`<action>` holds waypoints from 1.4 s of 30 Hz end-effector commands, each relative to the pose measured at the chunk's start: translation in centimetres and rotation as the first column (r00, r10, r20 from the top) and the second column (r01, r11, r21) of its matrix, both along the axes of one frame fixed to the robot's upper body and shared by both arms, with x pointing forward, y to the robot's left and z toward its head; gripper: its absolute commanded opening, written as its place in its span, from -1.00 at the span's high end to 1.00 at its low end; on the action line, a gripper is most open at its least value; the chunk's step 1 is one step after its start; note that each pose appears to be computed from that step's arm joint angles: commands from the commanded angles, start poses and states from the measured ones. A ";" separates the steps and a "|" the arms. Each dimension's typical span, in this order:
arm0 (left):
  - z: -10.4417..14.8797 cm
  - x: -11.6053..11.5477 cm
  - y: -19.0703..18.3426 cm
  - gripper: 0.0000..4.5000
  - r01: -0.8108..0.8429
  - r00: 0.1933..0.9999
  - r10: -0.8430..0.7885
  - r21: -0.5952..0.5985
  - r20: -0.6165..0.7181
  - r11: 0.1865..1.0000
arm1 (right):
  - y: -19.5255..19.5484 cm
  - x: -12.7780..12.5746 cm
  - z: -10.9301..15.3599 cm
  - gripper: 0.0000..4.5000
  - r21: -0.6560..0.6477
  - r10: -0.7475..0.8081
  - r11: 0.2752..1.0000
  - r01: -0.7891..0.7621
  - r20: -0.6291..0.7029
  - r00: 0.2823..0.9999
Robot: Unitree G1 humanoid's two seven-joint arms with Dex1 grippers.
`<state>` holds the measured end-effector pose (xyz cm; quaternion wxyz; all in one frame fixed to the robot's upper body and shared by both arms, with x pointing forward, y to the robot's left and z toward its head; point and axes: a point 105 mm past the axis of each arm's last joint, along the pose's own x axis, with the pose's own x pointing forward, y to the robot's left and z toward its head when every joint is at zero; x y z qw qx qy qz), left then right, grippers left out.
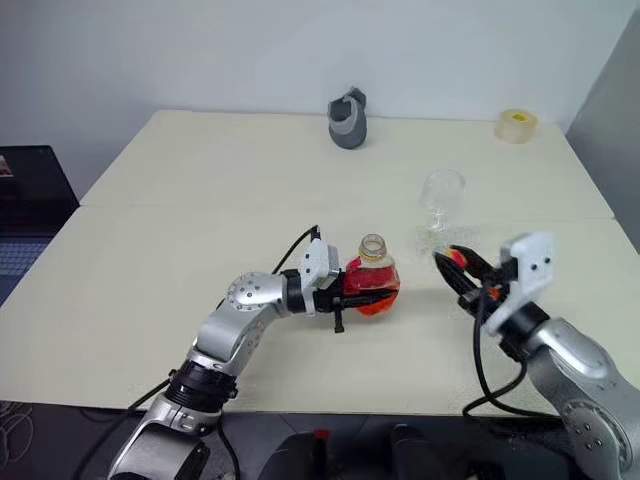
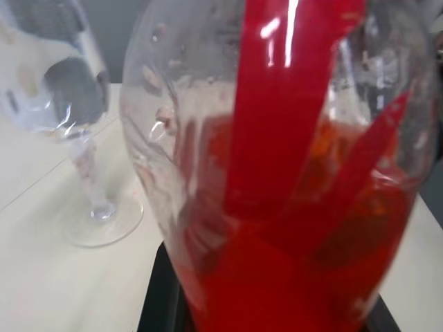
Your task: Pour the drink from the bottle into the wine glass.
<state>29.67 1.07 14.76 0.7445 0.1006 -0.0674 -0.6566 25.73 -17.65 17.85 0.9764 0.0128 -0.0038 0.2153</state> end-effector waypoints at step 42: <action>1.9 7.1 5.8 0.67 -0.463 0.872 0.484 -0.195 0.077 0.865 | 1.7 -2.6 -2.3 -1.00 -0.279 0.378 0.856 -0.435 -0.234 0.895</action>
